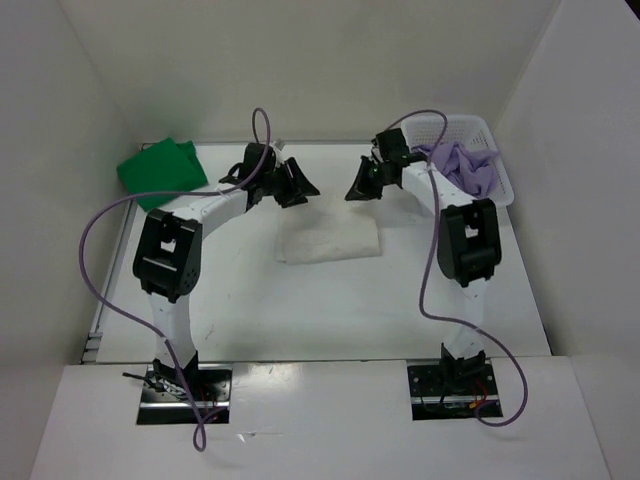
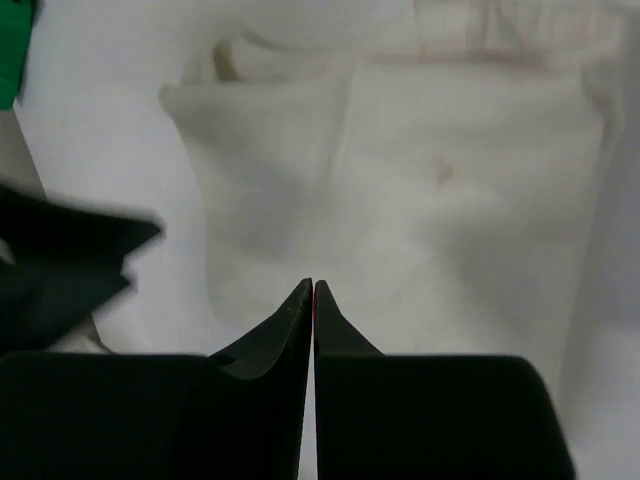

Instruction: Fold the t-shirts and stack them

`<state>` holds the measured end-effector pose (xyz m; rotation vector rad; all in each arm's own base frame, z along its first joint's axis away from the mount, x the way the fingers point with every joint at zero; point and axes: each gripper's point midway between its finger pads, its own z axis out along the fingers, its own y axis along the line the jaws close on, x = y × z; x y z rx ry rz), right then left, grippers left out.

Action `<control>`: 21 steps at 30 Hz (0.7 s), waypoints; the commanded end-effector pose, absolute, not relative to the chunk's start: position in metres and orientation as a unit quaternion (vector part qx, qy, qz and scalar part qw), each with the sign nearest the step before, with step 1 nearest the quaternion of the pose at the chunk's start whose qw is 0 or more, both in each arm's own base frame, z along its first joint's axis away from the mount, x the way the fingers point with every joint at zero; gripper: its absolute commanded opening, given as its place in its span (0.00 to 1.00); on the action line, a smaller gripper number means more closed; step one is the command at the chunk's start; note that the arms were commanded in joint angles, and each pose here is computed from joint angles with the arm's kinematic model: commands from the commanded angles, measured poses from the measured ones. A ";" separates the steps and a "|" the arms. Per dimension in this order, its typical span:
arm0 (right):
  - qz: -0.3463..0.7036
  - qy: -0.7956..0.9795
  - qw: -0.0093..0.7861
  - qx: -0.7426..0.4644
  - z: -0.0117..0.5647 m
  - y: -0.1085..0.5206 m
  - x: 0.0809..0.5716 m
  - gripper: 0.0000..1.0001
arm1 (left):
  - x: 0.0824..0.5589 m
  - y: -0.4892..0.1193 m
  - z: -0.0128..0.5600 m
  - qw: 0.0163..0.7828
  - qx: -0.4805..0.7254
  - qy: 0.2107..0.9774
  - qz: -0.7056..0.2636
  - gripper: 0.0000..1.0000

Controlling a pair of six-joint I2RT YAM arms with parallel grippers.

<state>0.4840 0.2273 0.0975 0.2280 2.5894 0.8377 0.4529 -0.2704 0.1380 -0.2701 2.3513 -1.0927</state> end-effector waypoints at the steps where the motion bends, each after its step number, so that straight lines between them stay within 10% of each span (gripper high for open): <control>1: 0.309 0.917 0.238 0.078 0.123 0.220 0.454 0.06 | 0.494 -0.259 0.115 0.271 -0.127 0.870 -0.393 0.58; 12: 0.234 0.946 0.181 0.134 0.034 0.177 0.376 0.02 | 0.510 -0.199 0.024 0.227 -0.196 0.893 -0.335 0.57; 21: 0.240 0.944 0.196 0.116 0.068 0.174 0.363 0.11 | 0.494 -0.173 0.140 0.345 -0.169 0.860 -0.334 0.70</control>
